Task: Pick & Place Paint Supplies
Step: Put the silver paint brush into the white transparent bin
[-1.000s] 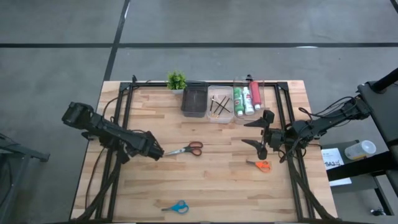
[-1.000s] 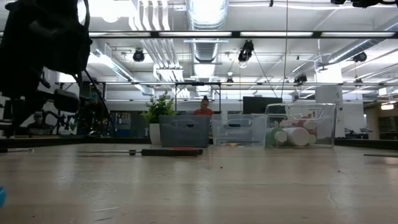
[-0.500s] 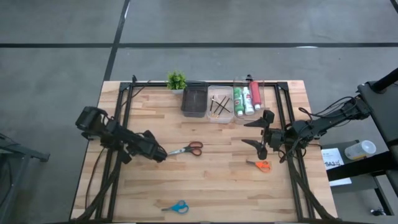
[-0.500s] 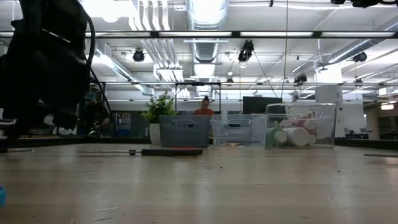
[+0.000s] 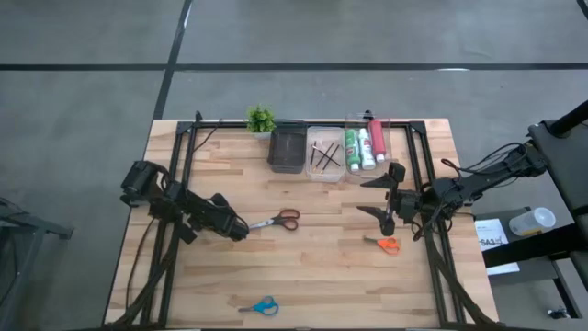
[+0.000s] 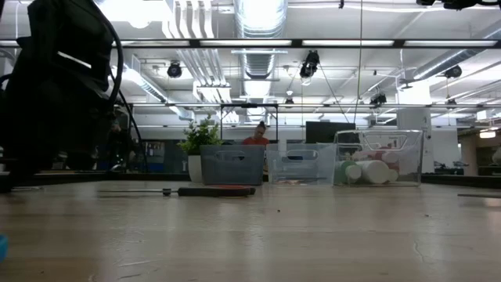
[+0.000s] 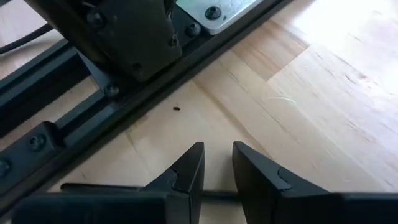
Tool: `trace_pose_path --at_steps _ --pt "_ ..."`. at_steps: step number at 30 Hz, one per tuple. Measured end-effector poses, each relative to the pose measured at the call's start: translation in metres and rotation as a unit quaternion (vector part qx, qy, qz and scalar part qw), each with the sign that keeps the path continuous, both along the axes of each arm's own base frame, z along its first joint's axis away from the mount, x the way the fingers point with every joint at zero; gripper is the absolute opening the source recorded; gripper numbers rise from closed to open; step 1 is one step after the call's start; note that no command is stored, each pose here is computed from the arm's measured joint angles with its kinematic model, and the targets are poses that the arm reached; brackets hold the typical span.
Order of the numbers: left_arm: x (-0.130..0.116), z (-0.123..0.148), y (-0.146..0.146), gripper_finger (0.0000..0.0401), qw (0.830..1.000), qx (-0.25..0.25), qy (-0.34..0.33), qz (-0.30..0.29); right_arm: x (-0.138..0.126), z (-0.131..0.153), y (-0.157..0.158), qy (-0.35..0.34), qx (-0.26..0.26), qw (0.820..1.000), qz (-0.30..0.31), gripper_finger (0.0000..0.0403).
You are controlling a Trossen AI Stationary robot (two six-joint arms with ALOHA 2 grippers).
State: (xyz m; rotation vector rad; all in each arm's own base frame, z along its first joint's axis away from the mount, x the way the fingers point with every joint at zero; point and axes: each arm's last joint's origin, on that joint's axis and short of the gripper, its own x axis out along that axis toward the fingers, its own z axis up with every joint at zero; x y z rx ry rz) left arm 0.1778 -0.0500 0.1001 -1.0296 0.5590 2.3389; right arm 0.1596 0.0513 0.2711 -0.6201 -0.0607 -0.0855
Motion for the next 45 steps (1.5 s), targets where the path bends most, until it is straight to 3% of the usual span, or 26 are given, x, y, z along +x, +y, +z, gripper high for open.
trace_pose_path --at_steps 10,20,25,31,34,38,45 --pt "0.003 -0.002 0.0 0.0093 1.0 0.003 -0.024 -0.006 0.0 0.0 0.0 0.0 -0.002 1.0 0.0 0.0288" --pt "0.023 0.006 -0.006 0.0093 0.997 -0.015 -0.065 -0.025 0.0 0.0 0.0 0.0 0.0 1.0 0.0 0.0288" --pt "0.033 0.018 -0.007 0.0093 0.994 -0.021 -0.073 -0.079 0.0 0.0 0.0 0.0 0.0 1.0 0.0 0.0288" --pt "0.033 0.06 -0.005 0.0093 0.982 -0.039 -0.061 -0.173 0.0 0.0 0.0 0.0 -0.001 1.0 0.0 0.0288" --pt "0.029 0.071 -0.004 0.0093 0.962 -0.084 -0.066 -0.251 0.0 0.0 0.0 0.0 0.0 1.0 0.0 0.0288" --pt "0.025 0.075 -0.003 0.0093 0.917 -0.152 -0.054 -0.365 0.0 0.0 0.0 0.0 -0.001 1.0 0.0 0.0288" --pt "0.025 0.07 -0.005 0.0093 0.84 -0.236 -0.019 -0.489 0.0 0.0 0.0 0.0 0.0 1.0 0.0 0.0288"
